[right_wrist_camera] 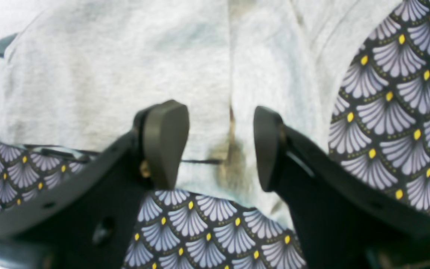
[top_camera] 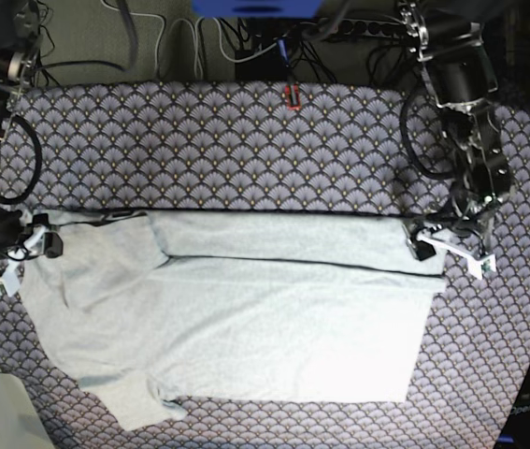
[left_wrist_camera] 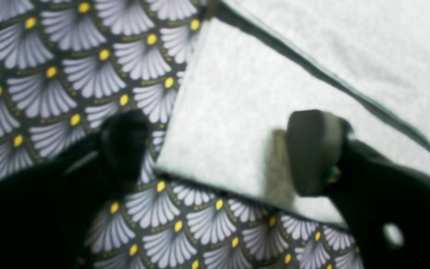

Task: Fold the T-shirt properly
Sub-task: 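Lower the folded edge onto the shirt and open both grippers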

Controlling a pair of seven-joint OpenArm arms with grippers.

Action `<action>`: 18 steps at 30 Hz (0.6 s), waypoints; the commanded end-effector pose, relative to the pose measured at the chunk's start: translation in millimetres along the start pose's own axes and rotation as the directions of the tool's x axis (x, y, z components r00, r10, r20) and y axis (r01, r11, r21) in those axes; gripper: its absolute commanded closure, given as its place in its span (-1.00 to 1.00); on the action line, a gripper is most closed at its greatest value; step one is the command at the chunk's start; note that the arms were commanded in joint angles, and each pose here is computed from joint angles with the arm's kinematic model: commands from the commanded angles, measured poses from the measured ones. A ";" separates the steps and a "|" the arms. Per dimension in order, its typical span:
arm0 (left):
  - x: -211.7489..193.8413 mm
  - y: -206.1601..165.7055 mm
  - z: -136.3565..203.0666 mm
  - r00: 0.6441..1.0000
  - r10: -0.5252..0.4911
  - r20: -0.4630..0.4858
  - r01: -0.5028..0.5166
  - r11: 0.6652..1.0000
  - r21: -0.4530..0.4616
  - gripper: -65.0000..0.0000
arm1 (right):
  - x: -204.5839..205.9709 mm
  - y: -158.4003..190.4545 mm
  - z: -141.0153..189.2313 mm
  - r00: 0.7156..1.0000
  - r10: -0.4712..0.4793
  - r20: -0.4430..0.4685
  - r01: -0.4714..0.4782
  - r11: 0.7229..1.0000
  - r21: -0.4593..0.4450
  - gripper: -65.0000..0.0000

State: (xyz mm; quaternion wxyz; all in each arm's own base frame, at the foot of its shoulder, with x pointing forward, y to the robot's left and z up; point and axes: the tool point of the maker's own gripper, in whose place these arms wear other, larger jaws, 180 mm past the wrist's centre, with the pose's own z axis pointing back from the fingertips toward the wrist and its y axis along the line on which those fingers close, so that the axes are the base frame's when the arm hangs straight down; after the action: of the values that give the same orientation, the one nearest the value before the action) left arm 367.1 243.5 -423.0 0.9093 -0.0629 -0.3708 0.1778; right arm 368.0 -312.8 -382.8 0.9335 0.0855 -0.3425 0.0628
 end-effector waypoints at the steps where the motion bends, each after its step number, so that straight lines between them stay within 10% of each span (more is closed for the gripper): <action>1: -11.4 -6.1 -0.8 0.998 0.009 -0.061 -0.010 1.000 -0.022 -0.50 | 25.7 -7.8 9.9 0.998 0.019 0.067 -0.018 1.000 -0.015 0.00; 7: -10.7 -5.6 -0.9 0.998 0.009 -0.060 -0.010 1.000 -0.018 0.34 | 24.5 -8.7 10.4 0.998 0.015 0.066 -0.014 1.000 -0.017 0.00; 18: -12.6 -4.9 0.4 0.998 0.018 -0.060 -0.019 1.000 -0.014 1.00 | 26.4 -12.6 13.1 0.997 0.017 0.069 -0.016 1.000 -0.025 0.00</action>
State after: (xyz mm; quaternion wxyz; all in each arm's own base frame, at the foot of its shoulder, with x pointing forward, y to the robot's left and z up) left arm 362.1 237.7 -428.9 0.9129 -0.0735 -0.3569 0.1842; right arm 367.7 -315.5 -381.7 0.9336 0.0832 -0.3429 0.0621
